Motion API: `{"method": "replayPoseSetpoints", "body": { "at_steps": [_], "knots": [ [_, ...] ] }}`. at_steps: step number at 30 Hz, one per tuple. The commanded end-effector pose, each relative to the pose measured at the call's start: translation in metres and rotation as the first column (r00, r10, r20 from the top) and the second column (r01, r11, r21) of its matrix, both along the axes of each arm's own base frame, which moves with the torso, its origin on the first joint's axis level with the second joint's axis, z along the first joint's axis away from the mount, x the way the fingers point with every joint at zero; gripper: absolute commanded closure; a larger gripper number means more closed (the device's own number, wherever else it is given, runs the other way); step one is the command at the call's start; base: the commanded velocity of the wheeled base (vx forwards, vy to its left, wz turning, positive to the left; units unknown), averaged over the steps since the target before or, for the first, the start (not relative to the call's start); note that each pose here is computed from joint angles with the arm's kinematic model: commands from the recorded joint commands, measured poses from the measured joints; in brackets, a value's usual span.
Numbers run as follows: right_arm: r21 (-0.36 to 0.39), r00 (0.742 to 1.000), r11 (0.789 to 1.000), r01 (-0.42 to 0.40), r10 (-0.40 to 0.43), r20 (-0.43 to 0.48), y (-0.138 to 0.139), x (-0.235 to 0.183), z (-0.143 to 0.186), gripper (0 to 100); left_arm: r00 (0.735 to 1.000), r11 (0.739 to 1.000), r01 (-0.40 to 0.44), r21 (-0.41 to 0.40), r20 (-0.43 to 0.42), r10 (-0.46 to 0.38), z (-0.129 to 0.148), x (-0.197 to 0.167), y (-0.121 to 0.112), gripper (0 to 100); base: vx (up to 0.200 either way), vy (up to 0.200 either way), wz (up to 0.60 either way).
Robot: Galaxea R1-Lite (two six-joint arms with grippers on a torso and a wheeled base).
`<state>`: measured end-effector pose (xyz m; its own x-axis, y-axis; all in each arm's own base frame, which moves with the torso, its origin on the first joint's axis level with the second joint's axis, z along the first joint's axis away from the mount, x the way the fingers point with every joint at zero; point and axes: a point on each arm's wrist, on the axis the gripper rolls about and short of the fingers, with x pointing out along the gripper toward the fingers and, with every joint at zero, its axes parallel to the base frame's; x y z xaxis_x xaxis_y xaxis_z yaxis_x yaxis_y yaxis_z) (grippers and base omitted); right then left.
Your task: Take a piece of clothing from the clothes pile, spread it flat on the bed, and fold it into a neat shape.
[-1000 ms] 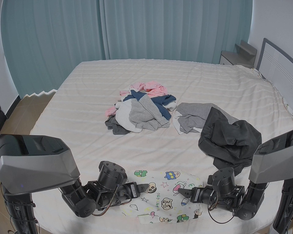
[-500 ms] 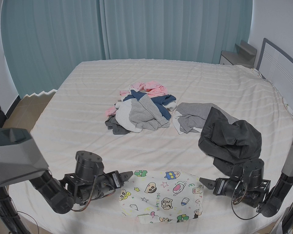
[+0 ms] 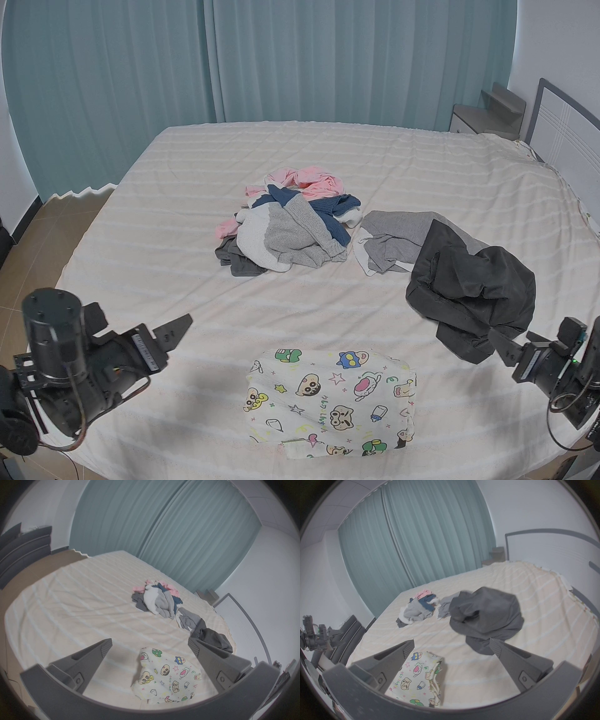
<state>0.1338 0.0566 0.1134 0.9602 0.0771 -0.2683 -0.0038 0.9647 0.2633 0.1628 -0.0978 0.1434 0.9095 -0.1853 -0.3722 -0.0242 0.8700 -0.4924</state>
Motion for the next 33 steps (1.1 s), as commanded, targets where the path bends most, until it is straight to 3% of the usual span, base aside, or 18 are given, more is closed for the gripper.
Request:
{"method": "replayPoseSetpoints", "body": {
  "at_steps": [1, 2, 6, 7, 8, 9, 12, 15, 19, 22, 23, 25, 27, 28, 29, 30, 32, 33],
  "knots": [
    [-0.008, 0.907, 0.947, 0.322, -0.306, 0.288, -0.06, -0.103, 0.017, 0, 0.926, 0.953, -0.298, -0.051, 0.229, 0.301, 0.027, -0.135, 0.097, 0, 0.0, 0.0, 0.0],
    [-0.009, 0.906, 0.946, 0.325, -0.308, 0.29, -0.061, -0.105, 0.016, 0, 0.924, 0.953, -0.3, -0.051, 0.233, 0.303, 0.027, -0.137, 0.098, 0, 0.0, 0.0, 0.0],
    [-0.018, 0.856, 0.898, 0.439, -0.412, 0.312, -0.066, -0.133, 0.004, 0, 0.837, 0.888, -0.46, -0.005, 0.331, 0.435, 0.004, -0.191, 0.118, 0, 0.0, 0.0, 0.0],
    [-0.018, 0.856, 0.898, 0.439, -0.412, 0.312, -0.066, -0.133, 0.004, 0, 0.837, 0.888, -0.46, -0.005, 0.331, 0.435, 0.004, -0.191, 0.118, 0, 0.0, 0.0, 0.0],
    [-0.027, 0.852, 0.89, 0.455, -0.427, 0.303, -0.065, -0.138, 0.0, 0, 0.8, 0.856, -0.517, 0.02, 0.366, 0.475, -0.005, -0.204, 0.119, 0, 0.0, 0.0, 0.0],
    [-0.032, 0.851, 0.888, 0.458, -0.427, 0.306, -0.064, -0.141, -0.002, 0, 0.785, 0.843, -0.537, 0.02, 0.379, 0.491, -0.005, -0.206, 0.119, 0, 0.0, 0.0, 0.0],
    [-0.109, 0.882, 0.91, 0.4, -0.349, 0.317, -0.06, -0.149, -0.017, 0, 0.753, 0.814, -0.58, -0.013, 0.373, 0.542, -0.005, -0.206, 0.12, 0, 0.0, 0.0, 0.0],
    [-0.167, 0.931, 0.931, 0.323, -0.282, 0.231, -0.059, -0.149, -0.03, 0, 0.765, 0.797, -0.601, 0.062, 0.334, 0.551, -0.021, -0.201, 0.117, 0, 0.0, 0.0, 0.0],
    [-0.15, 0.943, 0.946, 0.287, -0.252, 0.217, -0.058, -0.149, -0.032, 0, 0.76, 0.761, -0.631, 0.15, 0.317, 0.568, -0.038, -0.194, 0.115, 0, 0.0, 0.0, 0.0],
    [-0.153, 0.96, 0.965, 0.214, -0.179, 0.215, -0.056, -0.148, -0.032, 0, 0.703, 0.693, -0.698, 0.179, 0.355, 0.616, -0.036, -0.197, 0.112, 0, 0.0, 0.0, 0.0],
    [-0.163, 0.963, 0.966, 0.199, -0.162, 0.215, -0.056, -0.148, -0.032, 0, 0.681, 0.651, -0.725, 0.227, 0.383, 0.625, -0.038, -0.201, 0.11, 0, 0.0, 0.0, 0.0],
    [-0.189, 0.966, 0.964, 0.187, -0.145, 0.216, -0.056, -0.148, -0.032, 0, 0.662, 0.622, -0.743, 0.247, 0.411, 0.627, -0.039, -0.202, 0.111, 0, 0.0, 0.0, 0.0],
    [-0.192, 0.966, 0.964, 0.186, -0.143, 0.216, -0.056, -0.148, -0.032, 0, 0.665, 0.625, -0.74, 0.248, 0.411, 0.624, -0.044, -0.2, 0.111, 0, 0.0, 0.0, 0.0],
    [-0.179, 0.968, 0.969, 0.17, -0.131, 0.214, -0.055, -0.148, -0.032, 0, 0.731, 0.678, -0.675, 0.29, 0.382, 0.565, -0.062, -0.194, 0.11, 0, 0.0, 0.0, 0.0],
    [-0.168, 0.971, 0.976, 0.141, -0.104, 0.214, -0.054, -0.148, -0.032, 0, 0.768, 0.727, -0.624, 0.285, 0.391, 0.507, -0.064, -0.192, 0.109, 0, 0.0, 0.0, 0.0],
    [-0.165, 0.974, 0.98, 0.113, -0.076, 0.214, -0.054, -0.148, -0.032, 0, 0.781, 0.755, -0.598, 0.27, 0.407, 0.473, -0.062, -0.191, 0.108, 0, 0.0, 0.0, 0.0],
    [-0.165, 0.974, 0.98, 0.113, -0.076, 0.214, -0.054, -0.148, -0.032, 0, 0.781, 0.755, -0.598, 0.27, 0.407, 0.473, -0.062, -0.191, 0.108, 0, 0.0, 0.0, 0.0],
    [-0.158, 0.977, 0.987, 0.012, 0.022, 0.214, -0.051, -0.148, -0.032, 0, 0.817, 0.814, -0.52, 0.26, 0.429, 0.385, -0.062, -0.189, 0.106, 0, 0.0, 0.0, 0.0]
  ]
}}
